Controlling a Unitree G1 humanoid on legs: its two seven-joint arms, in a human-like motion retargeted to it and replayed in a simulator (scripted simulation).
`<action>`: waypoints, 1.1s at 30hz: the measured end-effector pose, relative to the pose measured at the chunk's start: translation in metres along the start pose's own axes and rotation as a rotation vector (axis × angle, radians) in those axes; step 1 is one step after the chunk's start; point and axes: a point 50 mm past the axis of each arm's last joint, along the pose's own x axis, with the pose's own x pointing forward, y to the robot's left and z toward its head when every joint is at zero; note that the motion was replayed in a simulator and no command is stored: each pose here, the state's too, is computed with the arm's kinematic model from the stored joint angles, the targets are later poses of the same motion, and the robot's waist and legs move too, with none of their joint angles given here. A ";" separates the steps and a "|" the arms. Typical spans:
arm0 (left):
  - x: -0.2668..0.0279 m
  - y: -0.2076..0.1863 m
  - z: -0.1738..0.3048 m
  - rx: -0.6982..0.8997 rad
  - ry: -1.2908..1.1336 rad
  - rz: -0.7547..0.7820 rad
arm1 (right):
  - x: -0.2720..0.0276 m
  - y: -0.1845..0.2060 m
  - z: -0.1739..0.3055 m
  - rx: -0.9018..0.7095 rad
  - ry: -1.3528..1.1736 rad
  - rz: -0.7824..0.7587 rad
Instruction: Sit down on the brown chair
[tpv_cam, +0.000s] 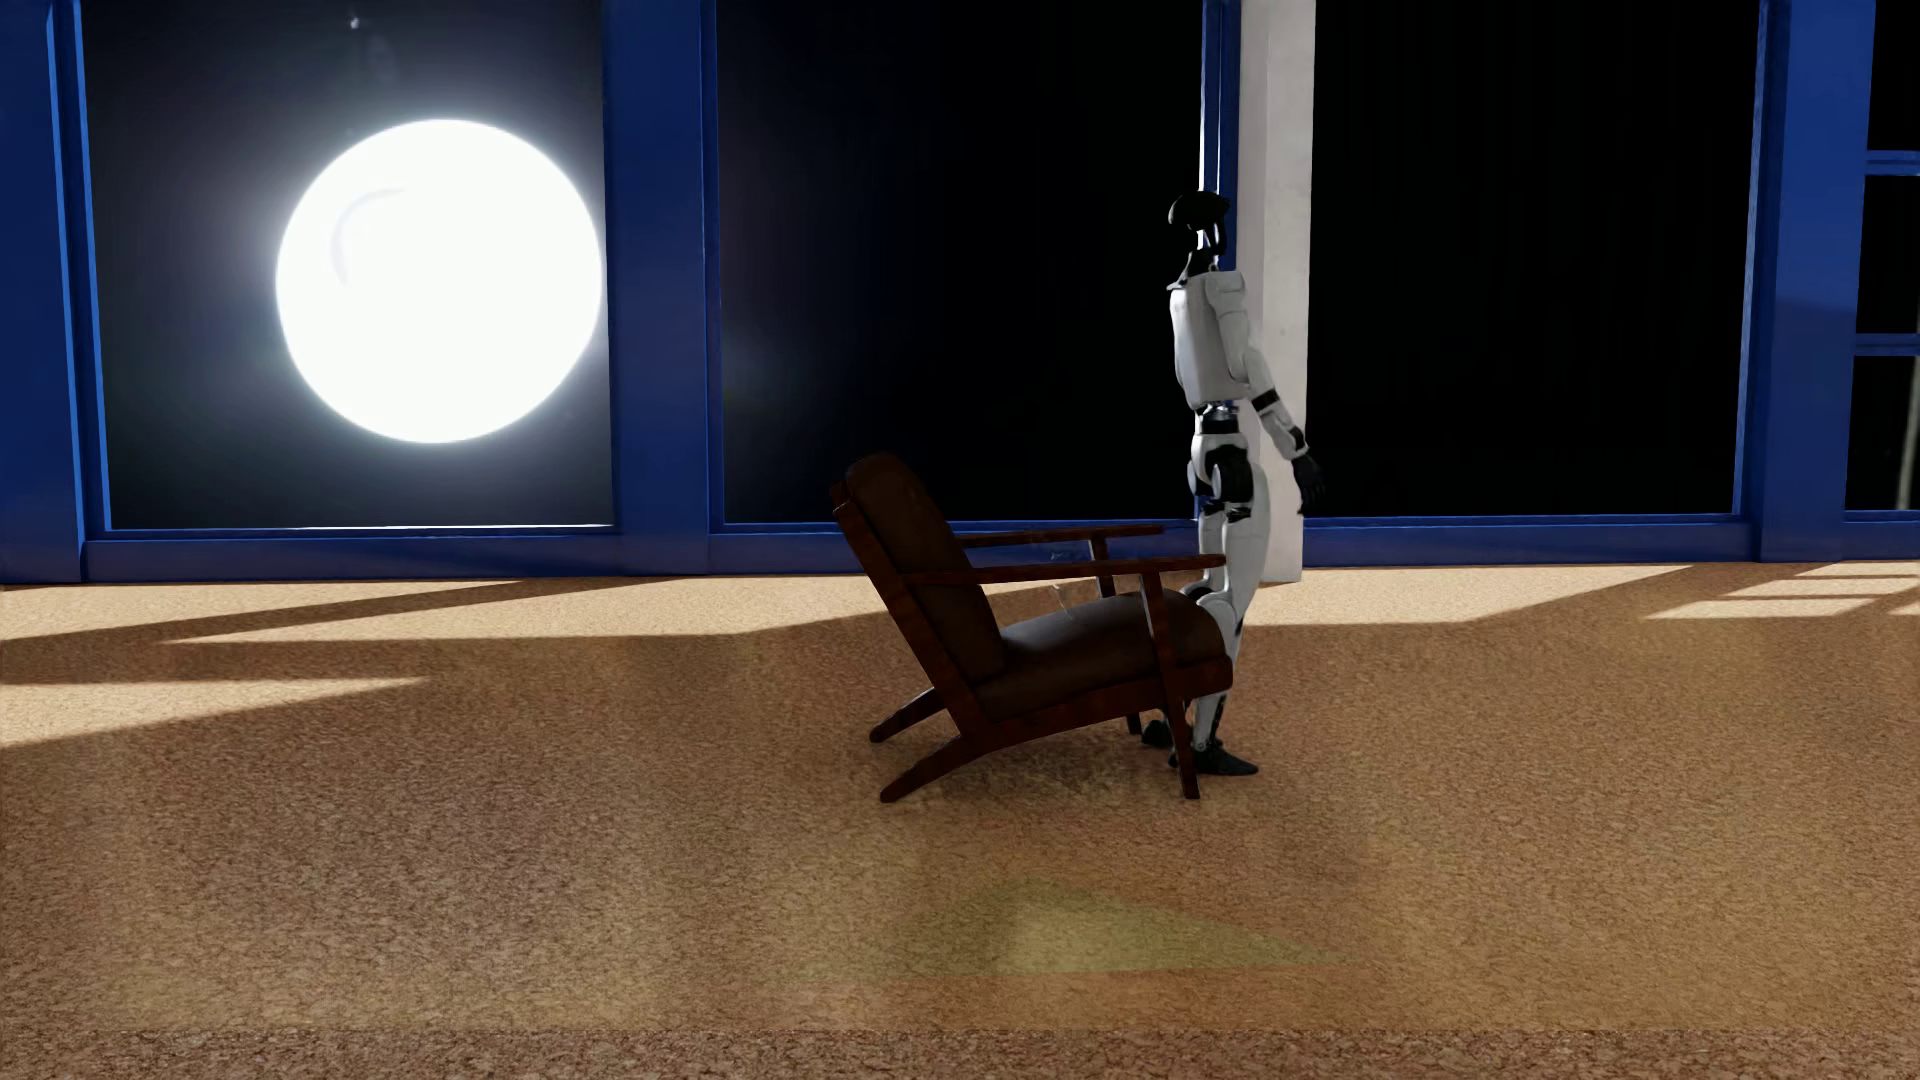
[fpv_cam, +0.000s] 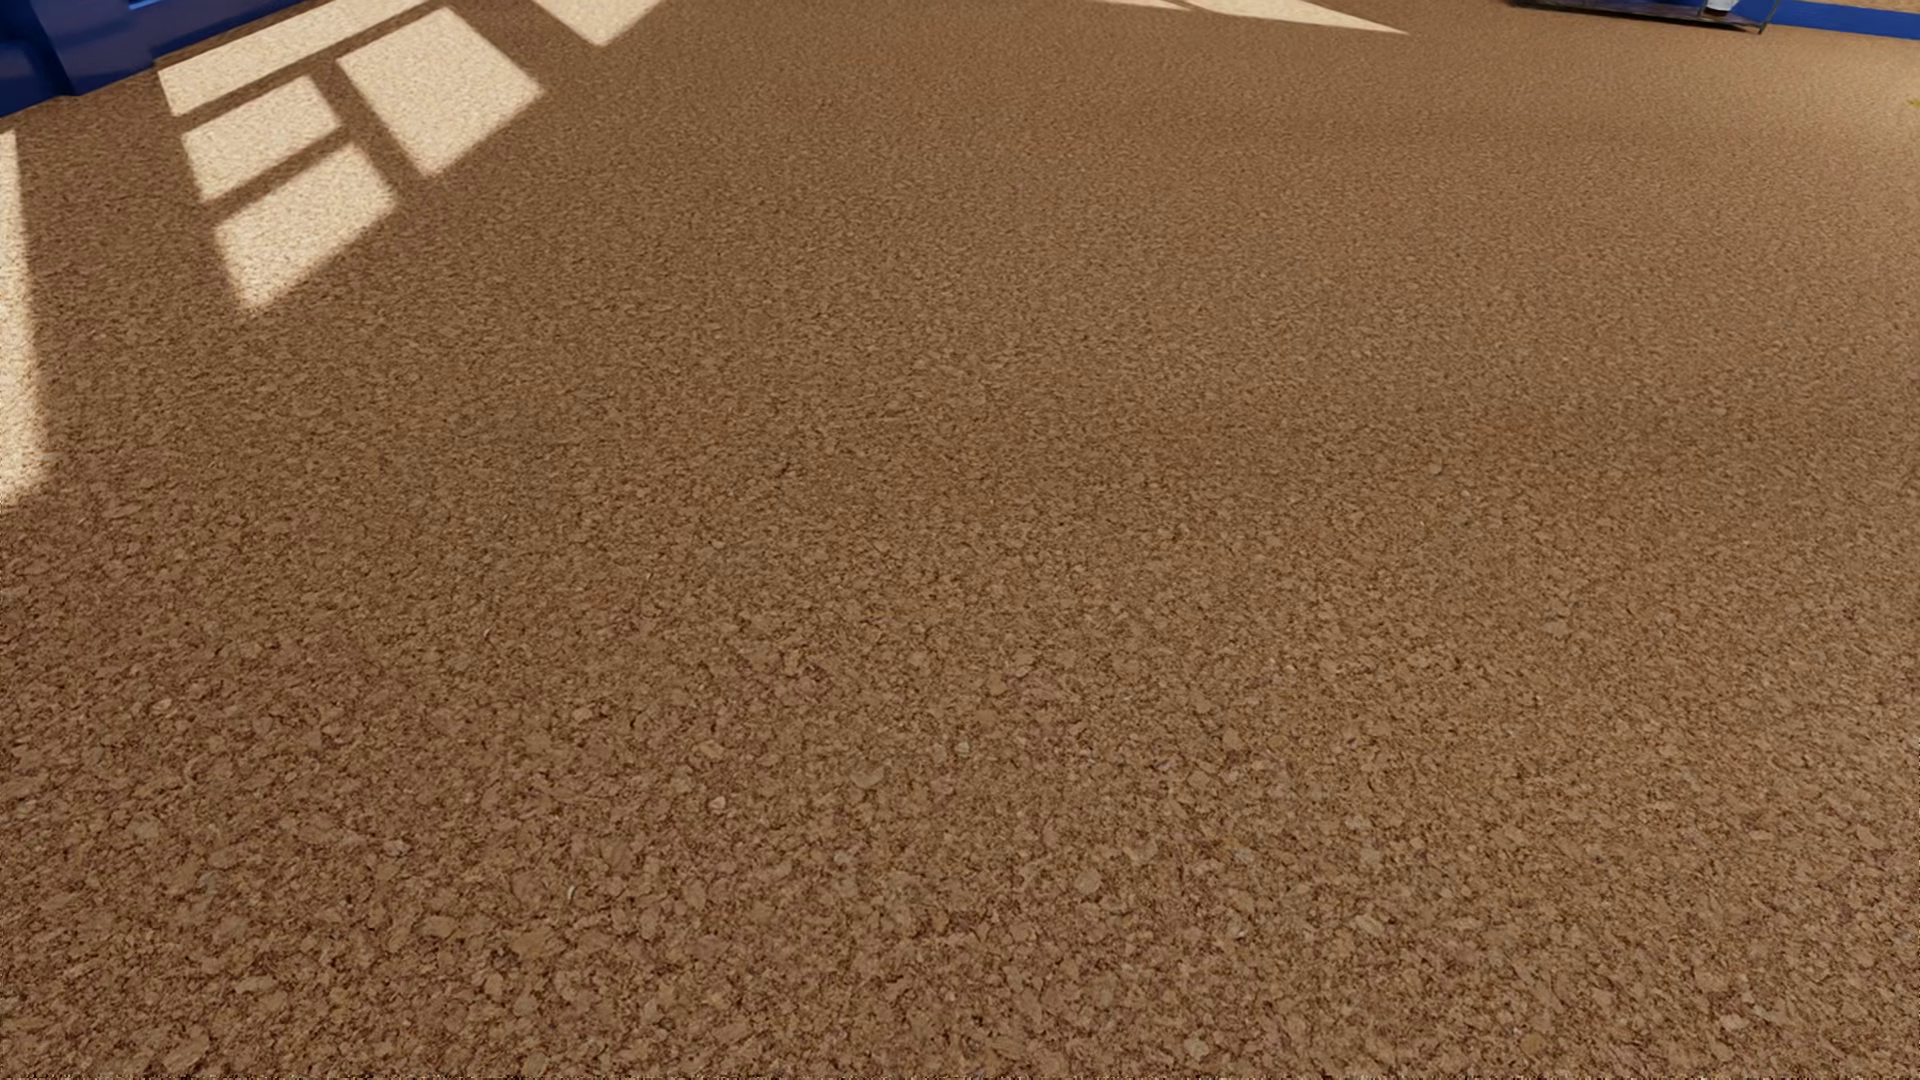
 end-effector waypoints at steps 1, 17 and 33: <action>0.001 -0.006 0.006 -0.001 -0.015 -0.018 | 0.001 0.005 0.003 0.004 -0.009 0.021; -0.020 0.044 0.178 0.575 -0.501 -0.006 | -0.016 -0.031 0.182 -0.427 -0.468 -0.057; -0.211 0.104 0.329 1.239 -1.429 0.669 | -0.248 -0.053 0.337 -1.025 -1.620 -0.472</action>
